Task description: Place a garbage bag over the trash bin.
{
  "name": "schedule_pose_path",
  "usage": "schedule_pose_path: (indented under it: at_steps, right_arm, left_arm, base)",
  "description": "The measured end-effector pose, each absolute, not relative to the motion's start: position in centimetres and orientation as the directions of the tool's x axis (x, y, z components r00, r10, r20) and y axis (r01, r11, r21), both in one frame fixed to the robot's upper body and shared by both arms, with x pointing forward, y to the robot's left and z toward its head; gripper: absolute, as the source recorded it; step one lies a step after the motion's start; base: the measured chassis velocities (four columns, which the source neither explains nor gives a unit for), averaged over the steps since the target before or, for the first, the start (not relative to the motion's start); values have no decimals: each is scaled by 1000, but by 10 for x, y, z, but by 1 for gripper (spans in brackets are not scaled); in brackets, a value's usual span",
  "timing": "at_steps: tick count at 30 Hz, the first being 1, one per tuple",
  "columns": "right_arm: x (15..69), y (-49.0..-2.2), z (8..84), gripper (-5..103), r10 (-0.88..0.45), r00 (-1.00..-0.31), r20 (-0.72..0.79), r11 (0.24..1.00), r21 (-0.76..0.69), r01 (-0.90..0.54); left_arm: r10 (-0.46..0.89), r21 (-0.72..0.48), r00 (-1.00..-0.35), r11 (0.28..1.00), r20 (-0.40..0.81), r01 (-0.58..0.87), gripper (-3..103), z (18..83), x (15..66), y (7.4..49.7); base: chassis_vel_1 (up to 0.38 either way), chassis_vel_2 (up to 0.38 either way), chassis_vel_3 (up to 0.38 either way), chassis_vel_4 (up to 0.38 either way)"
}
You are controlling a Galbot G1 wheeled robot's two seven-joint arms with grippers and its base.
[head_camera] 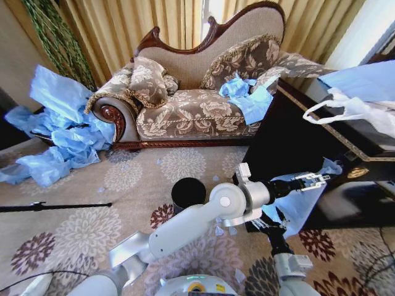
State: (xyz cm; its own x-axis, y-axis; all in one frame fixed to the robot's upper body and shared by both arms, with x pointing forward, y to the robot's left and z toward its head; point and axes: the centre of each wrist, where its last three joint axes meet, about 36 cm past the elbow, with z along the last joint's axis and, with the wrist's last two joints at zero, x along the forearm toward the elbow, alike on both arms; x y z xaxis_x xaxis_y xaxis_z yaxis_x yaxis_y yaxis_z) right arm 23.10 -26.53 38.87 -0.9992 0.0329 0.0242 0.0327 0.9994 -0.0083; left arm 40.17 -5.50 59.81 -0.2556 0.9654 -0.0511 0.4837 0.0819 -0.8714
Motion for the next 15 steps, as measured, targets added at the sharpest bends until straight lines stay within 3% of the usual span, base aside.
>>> schedule_pose_path:
  at_steps: [2, 5, 8, 10, 13, 15]
  right_arm:
    - [231, -265, 388, 100, 34, -999, 27, 999, -10, 34]
    - [230, -265, 387, 100, 34, -999, 30, 999, -9, 34]
    - [230, -265, 387, 100, 34, -999, 31, 999, -8, 33]
    - [229, -264, 388, 100, 32, -999, 30, 999, -9, 32]
    - [229, -264, 391, 100, 30, -999, 26, 1000, -9, 30]
    - [228, -263, 393, 100, 27, -999, 22, 1000, -10, 26]
  left_arm:
    - [965, -871, -257, 82, -52, 484, 70, 598, 402, -54]
    - [963, -871, -263, 80, -58, 484, 53, 597, 405, -53]
    - [962, -871, -266, 78, -62, 484, 48, 597, 405, -54]
    - [962, -873, -264, 73, -65, 482, 37, 598, 405, -57]
    - [962, -875, -263, 70, -67, 480, 32, 598, 405, -59]
    - [963, -878, -261, 68, -67, 474, 21, 597, 405, -64]
  base:
    - [0, 0, 0, 0]
    - [0, 0, 0, 0]
    - [0, 0, 0, 0]
    - [0, 0, 0, 0]
    - [0, 0, 0, 0]
    - [0, 0, 0, 0]
